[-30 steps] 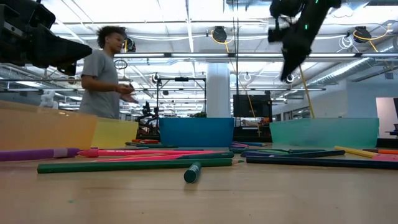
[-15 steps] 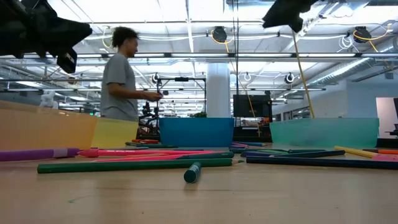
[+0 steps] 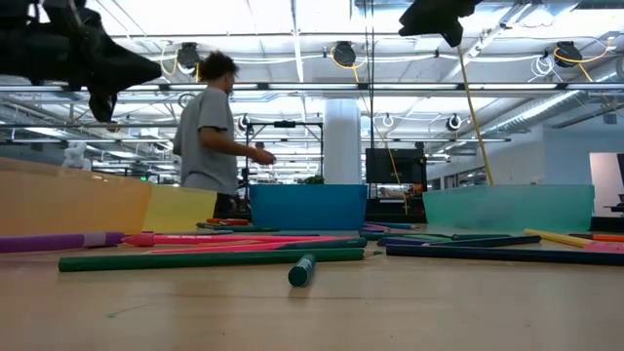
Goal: Sort crayons/erasers/pens/pencils in bins
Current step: Put the red scissors into the light blue bin
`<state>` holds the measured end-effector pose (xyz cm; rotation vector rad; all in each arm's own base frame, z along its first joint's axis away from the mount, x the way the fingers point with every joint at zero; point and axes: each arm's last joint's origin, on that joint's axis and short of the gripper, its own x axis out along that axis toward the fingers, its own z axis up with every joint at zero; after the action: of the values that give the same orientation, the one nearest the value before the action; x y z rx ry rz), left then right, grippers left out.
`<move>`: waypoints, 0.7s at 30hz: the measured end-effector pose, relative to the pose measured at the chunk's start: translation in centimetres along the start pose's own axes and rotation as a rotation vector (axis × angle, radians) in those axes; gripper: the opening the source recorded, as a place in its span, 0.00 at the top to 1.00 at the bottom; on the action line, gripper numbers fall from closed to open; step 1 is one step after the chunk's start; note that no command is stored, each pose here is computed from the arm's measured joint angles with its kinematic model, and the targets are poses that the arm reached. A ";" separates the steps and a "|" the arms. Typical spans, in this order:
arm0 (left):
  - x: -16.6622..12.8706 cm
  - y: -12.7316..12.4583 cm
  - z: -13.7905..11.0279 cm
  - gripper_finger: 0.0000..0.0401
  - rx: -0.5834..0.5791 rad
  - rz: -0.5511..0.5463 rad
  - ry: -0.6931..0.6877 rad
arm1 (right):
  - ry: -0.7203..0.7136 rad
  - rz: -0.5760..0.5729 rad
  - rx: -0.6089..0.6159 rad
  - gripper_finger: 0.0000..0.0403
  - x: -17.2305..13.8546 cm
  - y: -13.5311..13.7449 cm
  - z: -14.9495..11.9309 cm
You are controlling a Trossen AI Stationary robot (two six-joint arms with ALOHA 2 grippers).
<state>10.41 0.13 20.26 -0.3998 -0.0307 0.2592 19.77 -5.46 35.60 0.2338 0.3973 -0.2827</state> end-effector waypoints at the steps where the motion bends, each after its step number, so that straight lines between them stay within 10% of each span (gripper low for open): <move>1: 0.2 -0.1 0.5 0.90 0.022 0.029 0.033 | -0.005 0.001 0.000 0.75 0.1 0.0 0.1; 15: 7.5 -0.1 6.5 0.61 0.122 0.356 0.424 | -0.018 0.051 -0.045 0.75 0.1 1.0 0.1; 21: 11.1 0.4 8.4 0.43 0.109 0.304 0.599 | -0.013 0.077 -0.061 0.75 0.0 1.6 0.0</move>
<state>20.37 6.47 27.58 -0.3599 0.6338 0.4297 20.28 -3.97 35.81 0.1870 0.3822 -0.1960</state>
